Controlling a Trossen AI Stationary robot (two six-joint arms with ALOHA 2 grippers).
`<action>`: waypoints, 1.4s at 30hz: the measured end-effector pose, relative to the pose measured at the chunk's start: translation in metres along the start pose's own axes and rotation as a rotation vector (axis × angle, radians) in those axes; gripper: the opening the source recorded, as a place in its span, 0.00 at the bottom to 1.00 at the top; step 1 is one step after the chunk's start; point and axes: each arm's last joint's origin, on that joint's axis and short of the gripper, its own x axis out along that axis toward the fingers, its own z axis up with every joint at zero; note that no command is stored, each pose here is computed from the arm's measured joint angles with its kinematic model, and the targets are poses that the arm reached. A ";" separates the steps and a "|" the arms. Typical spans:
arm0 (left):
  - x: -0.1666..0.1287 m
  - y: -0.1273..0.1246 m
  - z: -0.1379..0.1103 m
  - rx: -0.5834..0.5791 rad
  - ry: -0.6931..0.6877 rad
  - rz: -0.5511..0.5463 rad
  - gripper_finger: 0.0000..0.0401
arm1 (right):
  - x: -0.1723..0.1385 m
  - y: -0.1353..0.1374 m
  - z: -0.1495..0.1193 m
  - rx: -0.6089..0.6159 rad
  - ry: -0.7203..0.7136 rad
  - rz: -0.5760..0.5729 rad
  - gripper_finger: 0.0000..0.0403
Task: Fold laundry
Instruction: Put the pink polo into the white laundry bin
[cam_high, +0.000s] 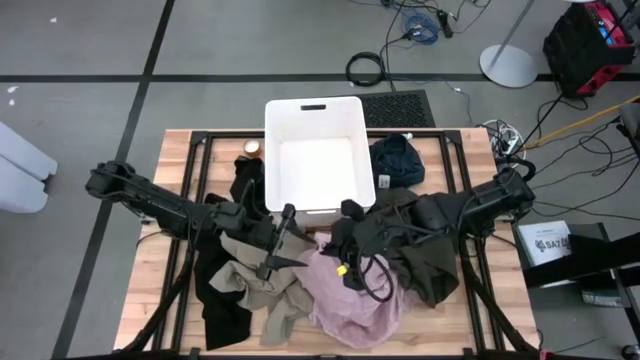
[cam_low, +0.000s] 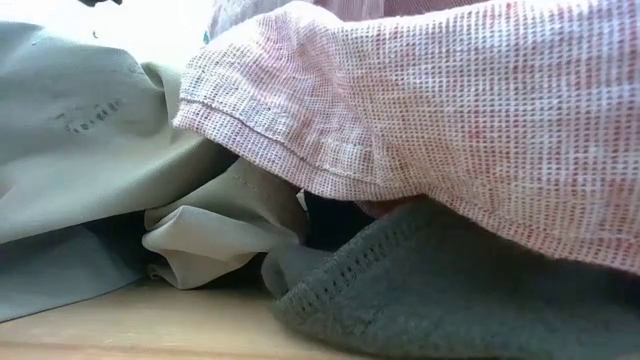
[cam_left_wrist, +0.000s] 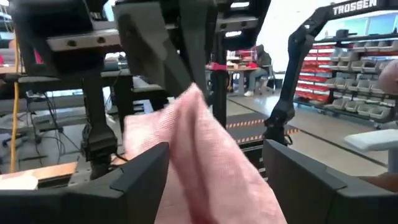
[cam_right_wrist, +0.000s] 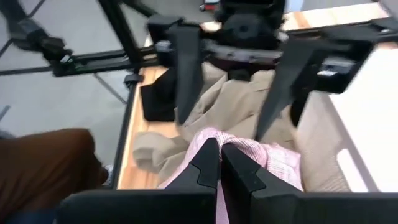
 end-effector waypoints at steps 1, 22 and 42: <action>0.000 0.000 0.001 -0.001 0.001 0.011 0.68 | 0.001 -0.001 0.001 0.004 -0.007 -0.004 0.00; 0.012 0.005 0.003 0.026 0.090 0.097 0.46 | 0.017 -0.001 0.005 -0.023 -0.029 0.075 0.01; -0.028 -0.007 0.080 0.061 -0.170 0.008 0.01 | -0.072 -0.011 -0.009 -0.061 0.111 0.069 0.52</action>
